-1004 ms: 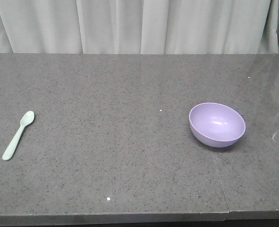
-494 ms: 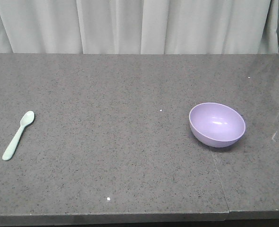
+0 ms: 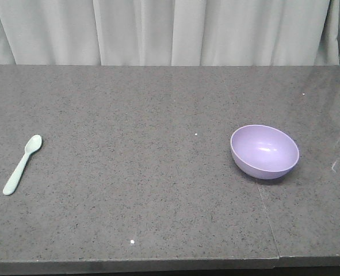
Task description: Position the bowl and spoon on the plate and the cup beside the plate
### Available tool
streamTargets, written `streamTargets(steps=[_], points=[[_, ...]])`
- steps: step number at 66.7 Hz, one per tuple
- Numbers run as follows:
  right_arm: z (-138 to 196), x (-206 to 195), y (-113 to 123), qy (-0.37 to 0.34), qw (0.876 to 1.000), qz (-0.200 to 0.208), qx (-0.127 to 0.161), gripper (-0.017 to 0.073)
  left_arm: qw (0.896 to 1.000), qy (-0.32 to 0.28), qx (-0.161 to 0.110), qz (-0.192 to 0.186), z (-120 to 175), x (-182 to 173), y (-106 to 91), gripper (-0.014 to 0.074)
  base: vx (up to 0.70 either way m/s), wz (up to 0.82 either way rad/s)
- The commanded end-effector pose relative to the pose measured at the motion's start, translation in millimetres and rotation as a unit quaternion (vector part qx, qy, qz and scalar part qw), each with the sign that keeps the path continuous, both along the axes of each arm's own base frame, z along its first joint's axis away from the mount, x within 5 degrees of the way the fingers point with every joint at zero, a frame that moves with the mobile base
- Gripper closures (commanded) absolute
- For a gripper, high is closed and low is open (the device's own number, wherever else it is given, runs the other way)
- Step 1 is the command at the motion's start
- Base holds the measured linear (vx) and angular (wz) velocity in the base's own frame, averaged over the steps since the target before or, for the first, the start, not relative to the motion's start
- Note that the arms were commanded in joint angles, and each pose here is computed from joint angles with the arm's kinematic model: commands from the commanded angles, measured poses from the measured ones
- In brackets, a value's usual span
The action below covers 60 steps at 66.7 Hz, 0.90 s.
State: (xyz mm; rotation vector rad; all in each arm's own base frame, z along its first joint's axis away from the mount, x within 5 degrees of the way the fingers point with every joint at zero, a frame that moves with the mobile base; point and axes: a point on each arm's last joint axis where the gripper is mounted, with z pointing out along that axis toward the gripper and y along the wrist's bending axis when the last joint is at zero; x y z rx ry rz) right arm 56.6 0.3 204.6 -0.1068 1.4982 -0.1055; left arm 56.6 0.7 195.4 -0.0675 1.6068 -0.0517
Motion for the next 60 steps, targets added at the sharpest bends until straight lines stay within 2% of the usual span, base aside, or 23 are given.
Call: streamTargets(steps=[1, 4, 11, 15, 18, 22, 29, 34, 37, 40, 43, 51, 54, 56, 60], points=[[3, -1, 1, -0.042, 0.999, 0.005, 0.012, 0.0564, 1.0, -0.018, -0.005, -0.002, -4, 1, -0.4, 0.06, 0.0, 0.0], [5, -1, 0, -0.049, 0.998, 0.006, 0.037, 0.0564, 1.0, -0.02, -0.005, -0.002, -4, 1, -0.5, 0.06, 0.0, 0.0], [8, -2, -1, -0.066, 0.991, 0.011, 0.116, 0.0564, 1.0, -0.023, -0.007, -0.003, -3, 1, -0.5, 0.06, 0.0, 0.0], [8, -2, -2, -0.07, 0.986, 0.012, 0.149, 0.0564, 0.999, -0.039, -0.029, -0.004, -1, 1, -0.7, 0.06, 0.0, 0.0], [9, -2, -2, -0.071, 0.983, 0.011, 0.17, 0.0564, 0.997, -0.055, -0.06, -0.005, 3, 1, -0.8, 0.06, 0.0, 0.0], [9, -2, -3, -0.074, 0.978, 0.011, 0.193, 0.0564, 0.99, -0.077, -0.115, -0.008, 7, 1, -0.5, 0.06, 0.0, 0.0], [8, -2, -5, -0.074, 0.963, 0.01, 0.258, 0.0564, 0.977, -0.118, -0.178, -0.013, 16, -1, 0.2, 0.06, 0.0, 0.0], [9, -2, -6, -0.073, 0.951, 0.011, 0.301, 0.0564, 0.959, -0.146, -0.241, -0.018, 21, -2, 1.5, 0.06, 0.0, 0.0], [11, -3, -6, -0.074, 0.943, 0.012, 0.326, 0.0564, 0.945, -0.164, -0.282, -0.023, 24, -3, 2.5, 0.06, 0.0, 0.0], [16, -4, -6, -0.078, 0.935, 0.016, 0.346, 0.0564, 0.935, -0.176, -0.307, -0.027, 26, -4, 3.1, 0.06, 0.0, 0.0], [27, -6, -6, -0.088, 0.932, 0.023, 0.352, 0.0564, 0.924, -0.188, -0.333, -0.033, 29, -4, 3.7, 0.06, 0.0, 0.0], [63, -15, -3, -0.116, 0.938, 0.047, 0.324, 0.0564, 0.896, -0.227, -0.377, -0.051, 38, -8, 4.7, 0.06, 0.0, 0.0], [80, -21, -1, -0.125, 0.941, 0.056, 0.308, 0.0564, 0.893, -0.237, -0.378, -0.059, 45, -9, 4.1, 0.06, 0.0, 0.0], [92, -23, 0, -0.124, 0.945, 0.061, 0.296, 0.0564, 0.894, -0.246, -0.368, -0.067, 52, -11, 3.0, 0.06, 0.0, 0.0], [112, -26, 3, -0.113, 0.955, 0.067, 0.264, 0.0562, 0.903, -0.262, -0.33, -0.082, 70, -16, 0.1, 0.0599, 0.0, 0.0]])
